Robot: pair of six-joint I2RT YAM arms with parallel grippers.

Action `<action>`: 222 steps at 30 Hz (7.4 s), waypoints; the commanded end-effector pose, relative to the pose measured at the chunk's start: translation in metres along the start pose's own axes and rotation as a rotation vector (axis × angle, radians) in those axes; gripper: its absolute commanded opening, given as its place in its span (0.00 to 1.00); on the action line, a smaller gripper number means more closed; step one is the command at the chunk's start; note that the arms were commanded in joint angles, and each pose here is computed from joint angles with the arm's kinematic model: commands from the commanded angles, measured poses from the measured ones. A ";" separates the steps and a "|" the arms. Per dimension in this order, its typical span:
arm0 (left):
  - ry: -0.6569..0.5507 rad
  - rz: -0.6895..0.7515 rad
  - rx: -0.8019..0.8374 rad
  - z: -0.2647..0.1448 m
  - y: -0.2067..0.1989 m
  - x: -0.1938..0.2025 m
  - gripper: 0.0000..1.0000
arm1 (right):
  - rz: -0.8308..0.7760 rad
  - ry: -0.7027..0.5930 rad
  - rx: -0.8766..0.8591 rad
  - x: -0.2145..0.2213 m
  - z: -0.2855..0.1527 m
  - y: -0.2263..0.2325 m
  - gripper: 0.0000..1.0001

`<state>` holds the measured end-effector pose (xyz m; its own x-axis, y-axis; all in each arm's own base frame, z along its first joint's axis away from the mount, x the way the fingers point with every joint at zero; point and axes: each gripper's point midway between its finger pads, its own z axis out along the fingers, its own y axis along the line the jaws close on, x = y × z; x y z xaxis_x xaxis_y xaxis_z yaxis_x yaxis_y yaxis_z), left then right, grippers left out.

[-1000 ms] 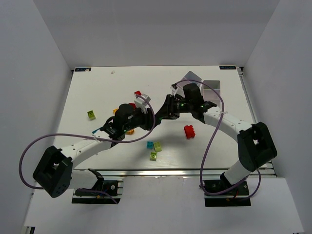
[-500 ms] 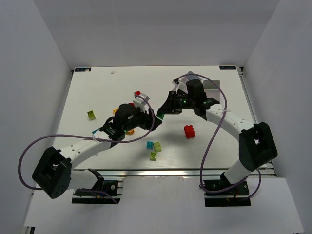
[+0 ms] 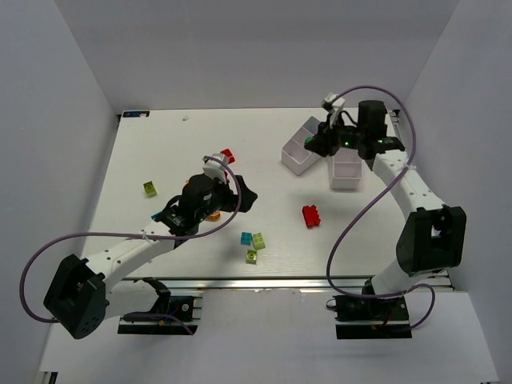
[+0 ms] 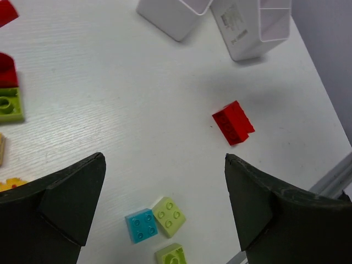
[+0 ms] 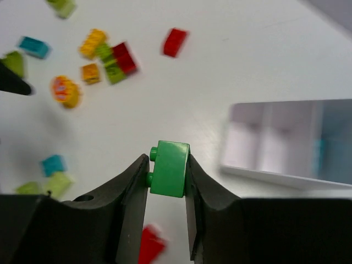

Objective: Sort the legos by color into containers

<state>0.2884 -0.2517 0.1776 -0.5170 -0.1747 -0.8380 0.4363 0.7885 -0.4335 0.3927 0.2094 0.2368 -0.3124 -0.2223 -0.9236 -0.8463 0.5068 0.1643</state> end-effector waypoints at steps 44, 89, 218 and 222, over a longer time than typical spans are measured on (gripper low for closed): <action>-0.027 -0.127 -0.253 -0.031 0.051 -0.008 0.98 | -0.378 0.160 0.312 0.037 -0.048 -0.190 0.48; 0.135 -0.867 -1.239 -0.134 0.228 0.071 0.89 | -0.234 0.023 -0.209 0.047 -0.008 0.052 0.54; -0.260 -0.279 0.604 -0.067 -0.044 -0.077 0.00 | 0.437 -0.046 -0.826 -0.057 0.053 0.210 0.37; -0.262 -0.277 0.598 -0.068 -0.043 -0.076 0.00 | 0.414 -0.057 -0.844 -0.060 0.049 0.212 0.13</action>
<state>0.2604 -0.2330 0.2750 -0.5334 -0.5133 -0.6723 0.6585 0.2469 -0.7109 0.2627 0.3704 0.2898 -0.7179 -0.1111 -0.6872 -0.6676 -0.1702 0.7248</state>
